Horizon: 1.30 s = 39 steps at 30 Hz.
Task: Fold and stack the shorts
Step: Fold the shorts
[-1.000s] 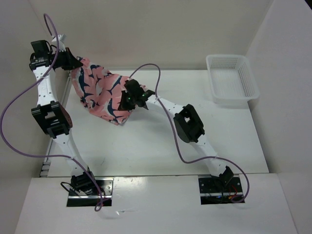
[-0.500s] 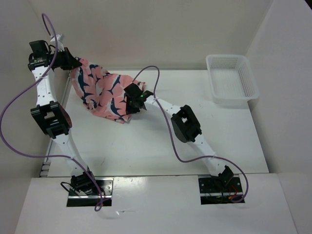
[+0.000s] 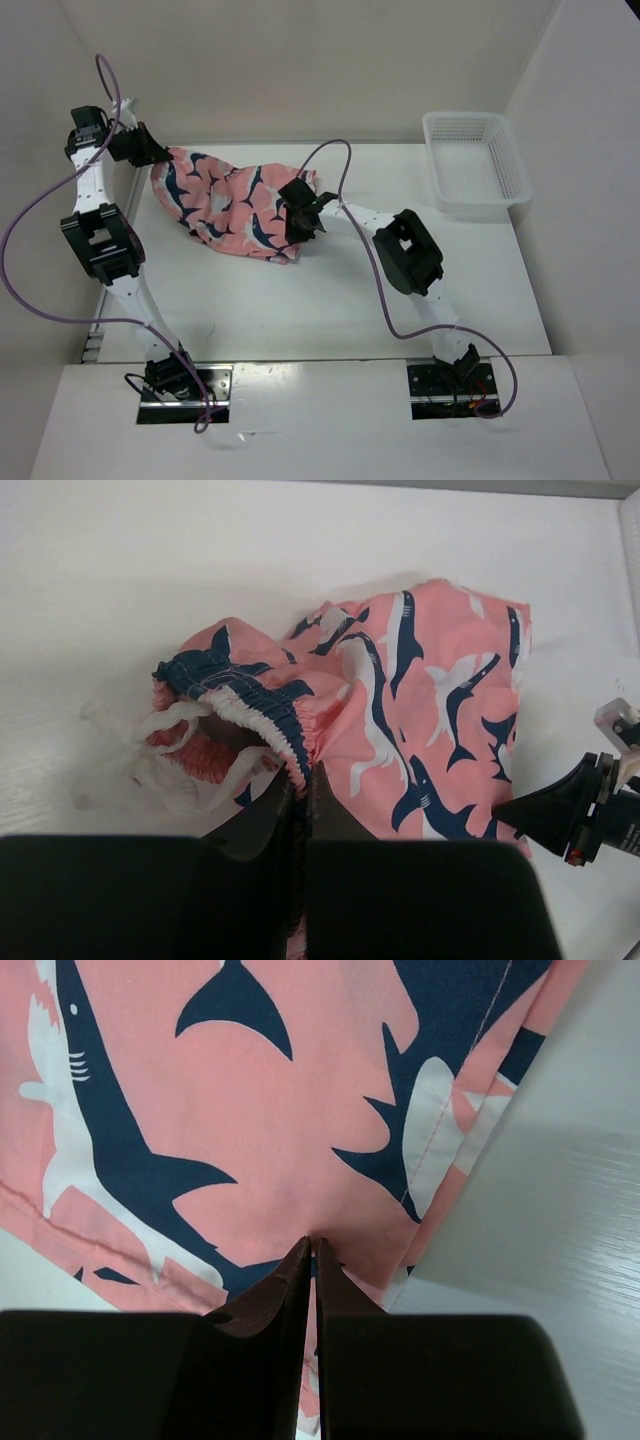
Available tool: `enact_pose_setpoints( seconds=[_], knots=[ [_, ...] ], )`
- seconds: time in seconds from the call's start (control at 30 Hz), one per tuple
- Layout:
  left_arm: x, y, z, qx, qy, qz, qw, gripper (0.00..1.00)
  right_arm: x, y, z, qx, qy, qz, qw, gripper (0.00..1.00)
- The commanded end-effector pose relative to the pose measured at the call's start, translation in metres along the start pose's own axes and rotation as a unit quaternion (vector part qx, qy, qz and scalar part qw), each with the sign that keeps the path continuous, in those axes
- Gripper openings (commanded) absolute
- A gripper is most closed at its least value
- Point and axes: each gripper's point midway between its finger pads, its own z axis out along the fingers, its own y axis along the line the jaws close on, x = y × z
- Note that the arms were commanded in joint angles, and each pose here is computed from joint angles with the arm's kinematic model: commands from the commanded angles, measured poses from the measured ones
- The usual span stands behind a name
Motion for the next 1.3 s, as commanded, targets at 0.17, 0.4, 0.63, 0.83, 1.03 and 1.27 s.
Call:
enact_pose_setpoints(
  seconds=[0.17,0.4,0.63,0.83,1.03,1.27],
  knots=[
    [0.029,0.004,-0.003,-0.014,0.018,-0.018,1.0,0.0,0.002,-0.03,-0.026,0.043,-0.001,-0.036,0.998,0.09],
    [-0.005,-0.022,-0.027,-0.009,-0.02,0.021,1.0,0.0,-0.011,-0.016,-0.044,0.013,-0.019,-0.051,0.998,0.09],
    [-0.044,-0.051,-0.057,-0.011,-0.055,0.058,0.997,0.0,0.009,-0.027,-0.038,0.016,0.002,-0.052,0.999,0.07],
    [-0.049,-0.1,-0.046,0.033,-0.051,0.088,0.994,0.0,0.008,-0.025,-0.043,0.007,-0.001,-0.057,0.998,0.07],
    [-0.032,-0.106,-0.028,0.013,-0.022,0.082,0.996,0.0,-0.008,-0.017,-0.06,-0.001,-0.03,-0.055,0.998,0.08],
    [-0.012,-0.135,0.005,-0.028,0.017,0.107,0.994,0.0,-0.026,-0.032,-0.095,0.001,-0.062,-0.033,0.998,0.1]
  ],
)
